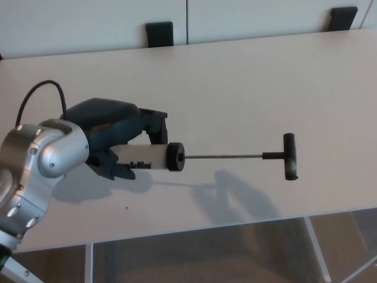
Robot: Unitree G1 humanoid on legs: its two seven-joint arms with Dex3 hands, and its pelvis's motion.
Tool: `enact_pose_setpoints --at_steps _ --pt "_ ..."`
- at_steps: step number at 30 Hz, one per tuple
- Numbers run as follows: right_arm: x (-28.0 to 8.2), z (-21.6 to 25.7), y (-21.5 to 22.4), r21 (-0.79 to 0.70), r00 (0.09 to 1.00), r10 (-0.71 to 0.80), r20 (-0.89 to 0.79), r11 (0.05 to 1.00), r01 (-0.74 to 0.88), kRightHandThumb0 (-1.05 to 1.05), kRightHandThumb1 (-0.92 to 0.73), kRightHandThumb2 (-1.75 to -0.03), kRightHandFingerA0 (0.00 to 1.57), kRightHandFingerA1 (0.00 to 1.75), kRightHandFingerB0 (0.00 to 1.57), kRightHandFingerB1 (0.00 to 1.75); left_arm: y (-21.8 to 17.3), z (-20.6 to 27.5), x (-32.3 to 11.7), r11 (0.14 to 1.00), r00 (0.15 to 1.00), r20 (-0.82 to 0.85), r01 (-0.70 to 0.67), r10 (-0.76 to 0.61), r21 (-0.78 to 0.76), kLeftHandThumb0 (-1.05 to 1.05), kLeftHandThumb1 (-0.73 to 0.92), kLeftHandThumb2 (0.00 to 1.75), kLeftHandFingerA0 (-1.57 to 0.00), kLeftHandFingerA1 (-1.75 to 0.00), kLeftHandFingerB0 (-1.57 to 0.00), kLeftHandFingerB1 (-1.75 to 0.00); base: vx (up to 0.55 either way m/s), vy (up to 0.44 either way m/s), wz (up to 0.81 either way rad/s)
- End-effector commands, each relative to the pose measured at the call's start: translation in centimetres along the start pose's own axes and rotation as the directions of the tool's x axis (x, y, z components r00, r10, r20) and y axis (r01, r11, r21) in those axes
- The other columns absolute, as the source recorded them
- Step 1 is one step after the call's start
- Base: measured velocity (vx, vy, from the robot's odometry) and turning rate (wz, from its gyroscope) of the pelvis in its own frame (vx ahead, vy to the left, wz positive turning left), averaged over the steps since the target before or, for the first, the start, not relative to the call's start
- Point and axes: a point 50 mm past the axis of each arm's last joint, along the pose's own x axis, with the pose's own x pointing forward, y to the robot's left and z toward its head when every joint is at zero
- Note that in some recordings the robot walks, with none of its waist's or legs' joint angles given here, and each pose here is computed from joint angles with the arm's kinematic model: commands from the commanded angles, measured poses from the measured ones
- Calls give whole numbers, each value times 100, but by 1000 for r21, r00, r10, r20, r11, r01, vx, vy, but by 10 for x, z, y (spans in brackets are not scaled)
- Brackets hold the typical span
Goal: The robot walks towards a desk on which an air pump is kept in the middle. It lifts it up and holds it with its left hand and uses its right hand to compress it by pushing its handle inwards.
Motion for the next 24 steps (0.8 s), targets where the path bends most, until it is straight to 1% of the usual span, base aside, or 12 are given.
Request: enact_pose_setpoints --at_steps 1,2,3,4,5,7,10,11,13,16,18,24 --pt "-3 -44 10 8 976 19 -219 1000 -18 -80 -68 -102 11 49 7 45 11 0 -5 999 1000 20 24 -23 -44 -3 89 49 -56 -172 -44 -146 0 0 0" --pt "-3 -47 11 12 973 24 -230 1000 -22 -80 -68 -102 11 49 7 45 11 0 -5 999 1000 21 24 -23 -42 -3 89 49 -56 -172 -44 -146 0 0 0" --pt "-3 -56 14 17 966 42 -257 999 -39 -83 -90 -69 15 36 11 27 12 1 -5 999 999 23 24 -23 -43 -4 81 54 -59 -165 -49 -140 0 0 0" --pt "-3 -61 16 19 961 53 -272 999 -50 -83 -90 -69 15 36 11 27 12 1 -5 999 999 24 25 -24 -45 -4 81 54 -59 -165 -49 -140 0 0 0" --pt "-3 -68 20 34 952 80 -295 997 -73 -85 -74 -113 3 46 0 34 12 1 -5 999 999 23 26 -25 -46 -5 81 53 -58 -165 -47 -141 0 0 0" --pt "-3 -75 24 52 943 107 -315 994 -95 -85 -74 -113 3 46 0 34 11 0 -5 998 999 20 28 -27 -47 -5 81 53 -58 -165 -47 -141 0 0 0" --pt "-2 -85 30 94 927 140 -348 989 -114 -85 -73 -113 7 43 7 33 11 0 -5 999 1000 22 23 -22 -47 -5 81 53 -57 -165 -47 -140 0 0 0" --pt "-3 -91 34 125 913 159 -375 985 -121 -91 -78 -118 10 26 10 17 10 0 -4 998 999 23 25 -23 -53 -19 79 63 -74 -152 -56 -131 0 0 0" --pt "-5 -98 40 175 891 186 -413 977 -123 -91 -79 -118 10 21 10 17 9 0 -3 998 999 22 27 -26 -60 -24 79 66 -73 -149 -57 -129 0 0 0" --pt "-8 -105 48 230 869 213 -447 966 -119 -90 -79 -119 10 25 12 19 7 1 -3 998 999 18 32 -31 -58 -22 81 64 -73 -152 -54 -131 0 0 0" --pt "-11 -111 54 276 850 235 -472 955 -110 -92 -78 -119 9 18 10 12 7 1 -3 998 999 20 35 -34 -59 -19 82 61 -73 -155 -54 -133 0 0 0" --pt "-14 -114 61 340 840 246 -483 937 -80 -92 -79 -118 9 20 9 14 7 0 -3 997 999 15 36 -35 -67 -18 81 61 -75 -155 -54 -133 0 0 0"
